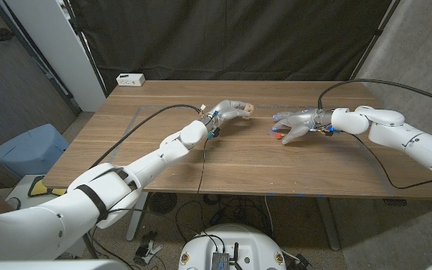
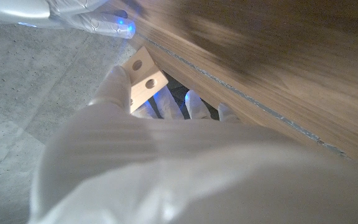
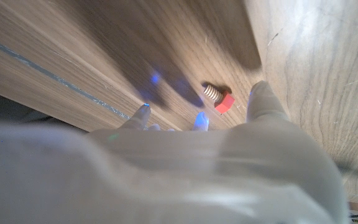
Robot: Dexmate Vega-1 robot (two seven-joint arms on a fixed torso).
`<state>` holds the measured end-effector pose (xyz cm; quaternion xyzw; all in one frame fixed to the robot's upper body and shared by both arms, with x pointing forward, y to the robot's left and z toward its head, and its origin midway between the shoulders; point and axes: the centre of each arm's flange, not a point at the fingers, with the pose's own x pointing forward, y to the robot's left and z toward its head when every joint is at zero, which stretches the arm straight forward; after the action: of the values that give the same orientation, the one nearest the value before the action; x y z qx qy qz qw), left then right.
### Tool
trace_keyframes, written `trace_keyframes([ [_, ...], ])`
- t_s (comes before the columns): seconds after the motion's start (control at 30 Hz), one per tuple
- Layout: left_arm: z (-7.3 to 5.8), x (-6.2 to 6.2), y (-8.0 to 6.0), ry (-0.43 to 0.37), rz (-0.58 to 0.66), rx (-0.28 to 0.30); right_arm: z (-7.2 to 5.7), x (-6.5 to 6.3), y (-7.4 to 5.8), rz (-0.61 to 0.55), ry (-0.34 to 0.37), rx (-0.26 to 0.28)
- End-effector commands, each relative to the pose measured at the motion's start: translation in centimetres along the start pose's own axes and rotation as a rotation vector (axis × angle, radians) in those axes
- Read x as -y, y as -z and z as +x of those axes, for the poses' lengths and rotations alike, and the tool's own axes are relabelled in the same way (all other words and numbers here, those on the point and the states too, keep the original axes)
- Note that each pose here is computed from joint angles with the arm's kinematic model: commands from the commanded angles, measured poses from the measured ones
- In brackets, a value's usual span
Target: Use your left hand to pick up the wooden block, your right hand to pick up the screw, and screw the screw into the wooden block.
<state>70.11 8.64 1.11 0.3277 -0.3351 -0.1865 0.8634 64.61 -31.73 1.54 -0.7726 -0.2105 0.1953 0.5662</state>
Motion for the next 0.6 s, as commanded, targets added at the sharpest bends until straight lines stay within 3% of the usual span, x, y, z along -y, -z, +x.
trace_keyframes([
  [0.03, -0.09, 0.22, 0.00, 0.002, -0.001, -0.004, 0.17, 0.06, -0.05, -0.015, 0.008, 0.010],
  [0.6, 0.08, 0.28, 0.18, 0.007, -0.006, -0.006, 0.60, 0.19, -0.18, -0.014, 0.043, 0.021],
])
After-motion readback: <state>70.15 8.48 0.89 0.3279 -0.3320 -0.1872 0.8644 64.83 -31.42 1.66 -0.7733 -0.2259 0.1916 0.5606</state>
